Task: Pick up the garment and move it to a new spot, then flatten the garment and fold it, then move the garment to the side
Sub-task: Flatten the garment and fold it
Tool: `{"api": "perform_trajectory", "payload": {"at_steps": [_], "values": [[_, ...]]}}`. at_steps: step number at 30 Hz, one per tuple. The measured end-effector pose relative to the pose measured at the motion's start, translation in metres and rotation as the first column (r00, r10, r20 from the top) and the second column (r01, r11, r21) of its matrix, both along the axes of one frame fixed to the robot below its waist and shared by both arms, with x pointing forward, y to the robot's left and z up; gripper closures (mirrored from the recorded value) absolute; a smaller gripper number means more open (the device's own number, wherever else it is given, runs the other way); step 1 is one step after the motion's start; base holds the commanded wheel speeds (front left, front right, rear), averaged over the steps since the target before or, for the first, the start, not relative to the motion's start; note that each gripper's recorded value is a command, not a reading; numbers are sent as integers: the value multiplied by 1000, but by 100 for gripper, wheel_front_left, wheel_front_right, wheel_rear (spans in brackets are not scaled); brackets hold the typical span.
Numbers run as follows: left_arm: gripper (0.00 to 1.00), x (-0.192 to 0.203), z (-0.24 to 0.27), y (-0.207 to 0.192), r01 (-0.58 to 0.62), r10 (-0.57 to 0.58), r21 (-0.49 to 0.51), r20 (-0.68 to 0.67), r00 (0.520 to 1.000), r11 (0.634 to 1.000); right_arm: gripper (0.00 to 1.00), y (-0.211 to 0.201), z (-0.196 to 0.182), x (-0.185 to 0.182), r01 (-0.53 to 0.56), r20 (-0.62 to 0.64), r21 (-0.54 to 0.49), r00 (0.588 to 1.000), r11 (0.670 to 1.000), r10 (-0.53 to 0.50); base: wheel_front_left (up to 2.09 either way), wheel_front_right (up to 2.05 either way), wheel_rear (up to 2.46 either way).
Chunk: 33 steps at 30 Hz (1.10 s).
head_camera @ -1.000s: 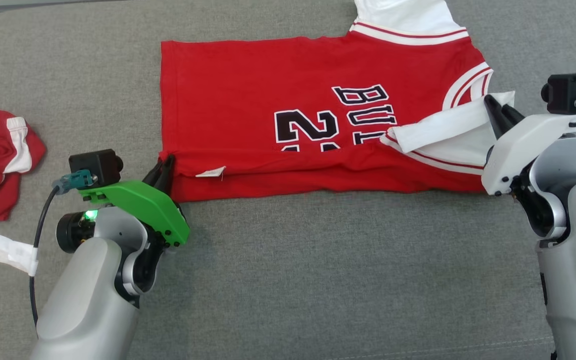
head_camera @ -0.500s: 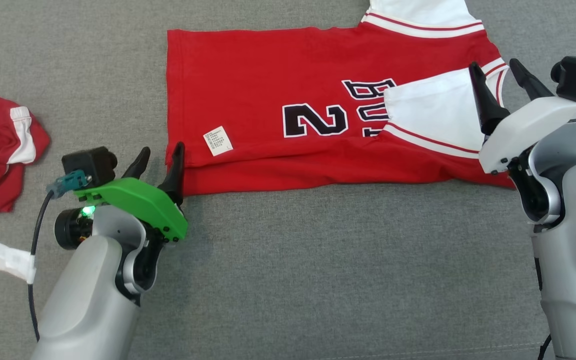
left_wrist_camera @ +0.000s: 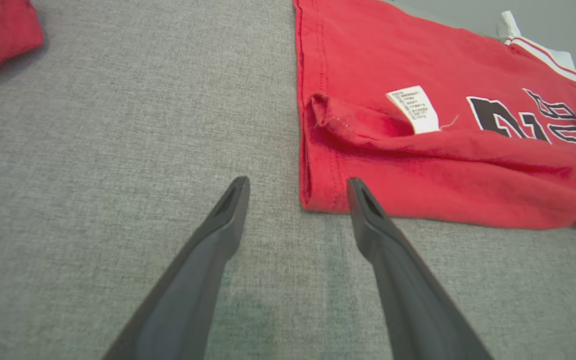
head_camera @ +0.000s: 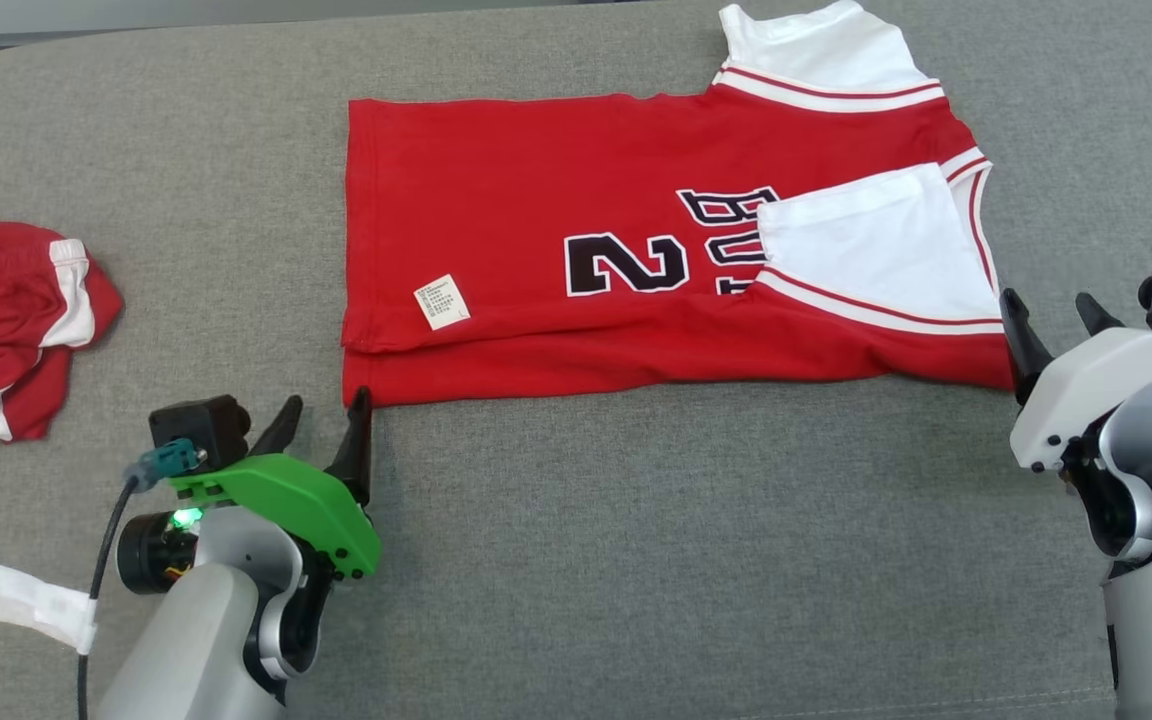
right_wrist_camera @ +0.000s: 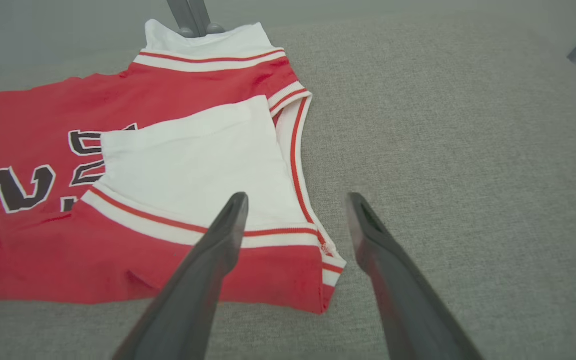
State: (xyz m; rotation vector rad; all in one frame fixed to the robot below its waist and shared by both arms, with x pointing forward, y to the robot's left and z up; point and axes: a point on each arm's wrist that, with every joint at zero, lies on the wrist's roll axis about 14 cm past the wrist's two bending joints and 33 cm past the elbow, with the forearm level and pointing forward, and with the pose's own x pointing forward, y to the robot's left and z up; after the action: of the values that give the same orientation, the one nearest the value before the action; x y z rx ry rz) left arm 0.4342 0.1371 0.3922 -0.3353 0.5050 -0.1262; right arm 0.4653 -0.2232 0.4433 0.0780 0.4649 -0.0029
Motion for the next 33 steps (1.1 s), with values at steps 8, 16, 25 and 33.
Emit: {"api": "perform_trajectory", "payload": {"at_steps": [8,16,25,33], "values": [[0,13,-16,-5,16,-12,69,-55,998,997,0,-7,-24,-3,49,-68,5,997,999,-49,0,0,0],[0,12,-39,-11,39,-29,84,-122,992,996,0,-8,-65,-14,71,-218,17,974,997,-66,0,0,0],[100,8,-44,-21,111,-99,67,-160,982,992,100,1,-72,-20,57,-257,47,966,997,-43,0,0,0],[100,-7,-27,-25,96,-97,-9,-109,989,995,100,-15,-46,-29,82,-167,33,983,996,-75,0,0,0]]}}
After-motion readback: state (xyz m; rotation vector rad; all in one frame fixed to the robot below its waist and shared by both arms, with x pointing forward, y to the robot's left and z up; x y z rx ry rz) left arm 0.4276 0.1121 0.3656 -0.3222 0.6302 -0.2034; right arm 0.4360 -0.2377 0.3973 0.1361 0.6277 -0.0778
